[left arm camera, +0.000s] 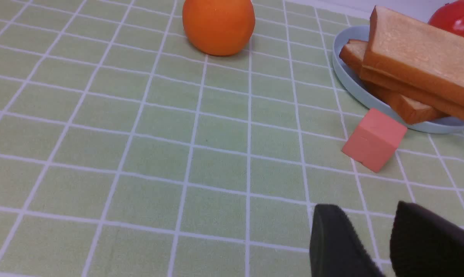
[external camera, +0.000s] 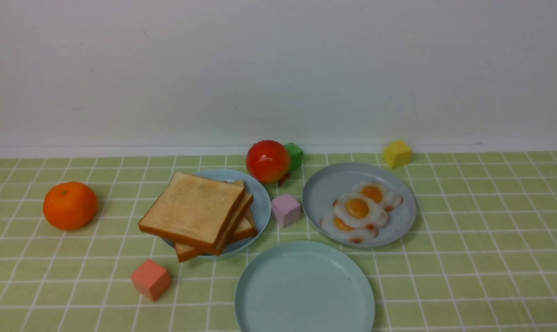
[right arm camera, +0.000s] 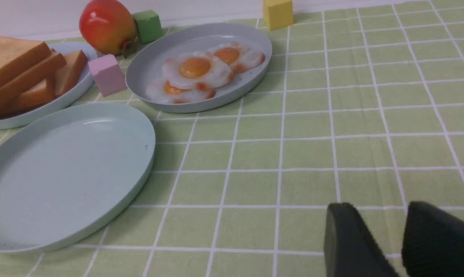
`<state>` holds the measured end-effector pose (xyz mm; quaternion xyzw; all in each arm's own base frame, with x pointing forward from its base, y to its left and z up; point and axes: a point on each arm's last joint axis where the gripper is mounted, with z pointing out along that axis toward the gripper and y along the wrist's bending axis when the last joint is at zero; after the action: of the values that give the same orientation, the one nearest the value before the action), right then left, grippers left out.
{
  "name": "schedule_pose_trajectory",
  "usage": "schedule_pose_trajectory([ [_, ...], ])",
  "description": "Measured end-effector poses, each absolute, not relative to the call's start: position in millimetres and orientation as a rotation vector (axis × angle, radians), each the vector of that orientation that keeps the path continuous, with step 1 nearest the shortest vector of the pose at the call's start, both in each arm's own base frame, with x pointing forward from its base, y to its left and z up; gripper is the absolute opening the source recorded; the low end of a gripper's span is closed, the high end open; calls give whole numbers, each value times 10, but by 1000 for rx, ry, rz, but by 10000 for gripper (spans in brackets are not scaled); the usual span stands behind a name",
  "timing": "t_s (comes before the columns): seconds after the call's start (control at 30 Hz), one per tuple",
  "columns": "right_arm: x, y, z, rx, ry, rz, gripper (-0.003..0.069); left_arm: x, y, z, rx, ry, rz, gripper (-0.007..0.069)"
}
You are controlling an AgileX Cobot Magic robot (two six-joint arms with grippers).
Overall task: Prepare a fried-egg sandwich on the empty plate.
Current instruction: Use the left arm to grab a slice of bread
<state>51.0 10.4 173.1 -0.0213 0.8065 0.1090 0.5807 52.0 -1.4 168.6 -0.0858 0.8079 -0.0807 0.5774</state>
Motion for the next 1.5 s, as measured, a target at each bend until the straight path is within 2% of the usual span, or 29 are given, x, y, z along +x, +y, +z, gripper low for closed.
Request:
schedule_pose_trajectory([
  [0.9,516,99,1741,-62,1868,238,241,520,-14,1686,-201,1891,-189,238],
  [1.13,548,115,1866,-67,1705,264,241,534,0,1729,-163,1842,-146,238],
  [1.3,543,131,2107,-71,1439,303,241,567,-16,1944,-126,1605,-173,238],
  [1.5,523,133,2203,-72,1331,318,241,565,-24,2046,-106,1494,-182,238],
])
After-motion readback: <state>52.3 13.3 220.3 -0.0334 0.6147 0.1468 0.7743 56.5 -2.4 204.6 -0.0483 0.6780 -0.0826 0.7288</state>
